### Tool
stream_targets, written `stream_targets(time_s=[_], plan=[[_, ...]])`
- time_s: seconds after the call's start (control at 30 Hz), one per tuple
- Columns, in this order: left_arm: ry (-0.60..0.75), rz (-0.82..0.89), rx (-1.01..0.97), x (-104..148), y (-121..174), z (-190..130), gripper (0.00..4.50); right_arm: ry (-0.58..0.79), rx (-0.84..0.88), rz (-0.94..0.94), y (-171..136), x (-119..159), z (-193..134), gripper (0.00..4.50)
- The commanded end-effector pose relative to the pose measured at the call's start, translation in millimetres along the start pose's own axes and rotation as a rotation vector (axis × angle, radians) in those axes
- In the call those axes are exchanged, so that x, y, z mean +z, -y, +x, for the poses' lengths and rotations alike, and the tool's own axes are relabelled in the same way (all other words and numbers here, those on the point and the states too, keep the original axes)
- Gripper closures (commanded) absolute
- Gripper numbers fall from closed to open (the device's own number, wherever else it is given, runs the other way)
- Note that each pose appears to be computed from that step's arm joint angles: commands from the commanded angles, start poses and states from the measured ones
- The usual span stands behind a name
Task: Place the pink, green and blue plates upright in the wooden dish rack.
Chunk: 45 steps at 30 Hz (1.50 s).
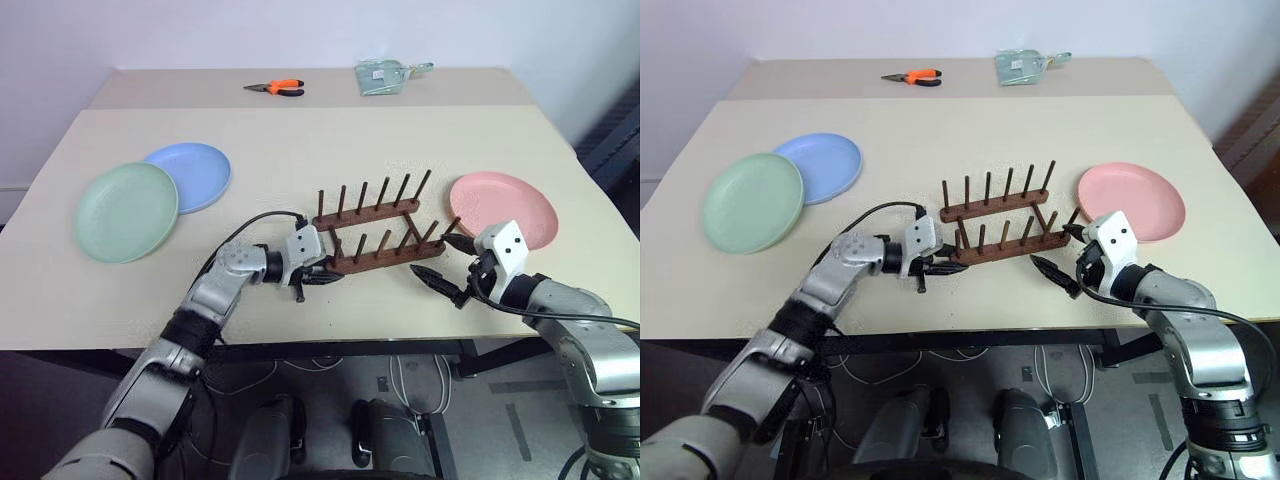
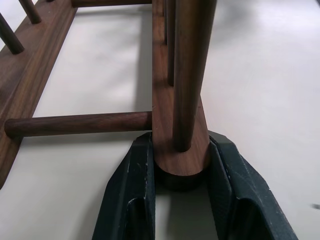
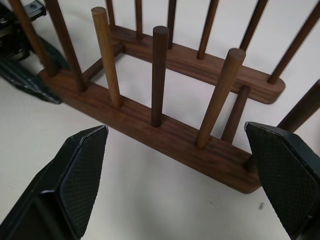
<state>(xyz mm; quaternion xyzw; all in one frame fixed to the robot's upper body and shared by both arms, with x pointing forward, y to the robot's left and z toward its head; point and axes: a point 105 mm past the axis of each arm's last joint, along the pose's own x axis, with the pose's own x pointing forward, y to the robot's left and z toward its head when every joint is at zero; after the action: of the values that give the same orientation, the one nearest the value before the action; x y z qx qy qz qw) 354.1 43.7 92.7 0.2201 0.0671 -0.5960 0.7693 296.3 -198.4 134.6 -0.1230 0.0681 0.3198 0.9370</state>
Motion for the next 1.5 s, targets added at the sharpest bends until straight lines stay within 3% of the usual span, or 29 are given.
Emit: stream_targets(time_s=[0.03,0.13,0.2,0.3,0.4,0.5,0.53,0.7,0.97,1.23,1.33,1.43,1.5], plan=[[-0.061,-0.042,0.057,-19,-11,-10,1.80,0.024,-0.021,-0.045,1,12,-7,0.00],[-0.099,-0.081,0.135,-29,-19,-29,0.37,-0.014,-0.033,-0.047,3,6,-15,0.00],[-0.104,-0.112,0.129,-33,-11,-43,0.34,-0.058,-0.045,-0.042,8,0,-17,0.25],[-0.045,-0.179,0.053,-19,17,-57,1.20,-0.158,-0.044,-0.062,13,-18,-18,1.31],[-0.036,-0.188,-0.004,-1,44,-48,2.57,-0.210,-0.038,-0.077,13,-30,-11,2.69],[-0.044,-0.171,-0.007,7,58,-35,2.61,-0.243,-0.045,-0.085,15,-37,-1,4.21],[-0.071,-0.133,0.021,4,58,-28,2.61,-0.257,-0.053,-0.089,17,-39,4,4.44],[-0.193,-0.043,0.238,-19,35,-6,2.61,-0.294,-0.112,-0.119,29,-45,30,4.44],[-0.285,-0.041,0.547,-38,-24,-18,2.61,-0.241,-0.192,-0.205,44,-32,67,4.44],[-0.256,-0.038,0.596,-37,-42,-18,2.61,-0.197,-0.202,-0.238,57,-19,75,4.44],[-0.211,-0.020,0.567,-29,-37,-18,2.61,-0.142,-0.183,-0.295,62,2,57,3.62],[-0.074,-0.005,0.445,-3,-15,-16,2.61,-0.151,-0.245,-0.351,79,15,31,2.20],[0.002,-0.026,0.367,12,1,-18,2.61,-0.225,-0.260,-0.434,88,8,17,1.33]])
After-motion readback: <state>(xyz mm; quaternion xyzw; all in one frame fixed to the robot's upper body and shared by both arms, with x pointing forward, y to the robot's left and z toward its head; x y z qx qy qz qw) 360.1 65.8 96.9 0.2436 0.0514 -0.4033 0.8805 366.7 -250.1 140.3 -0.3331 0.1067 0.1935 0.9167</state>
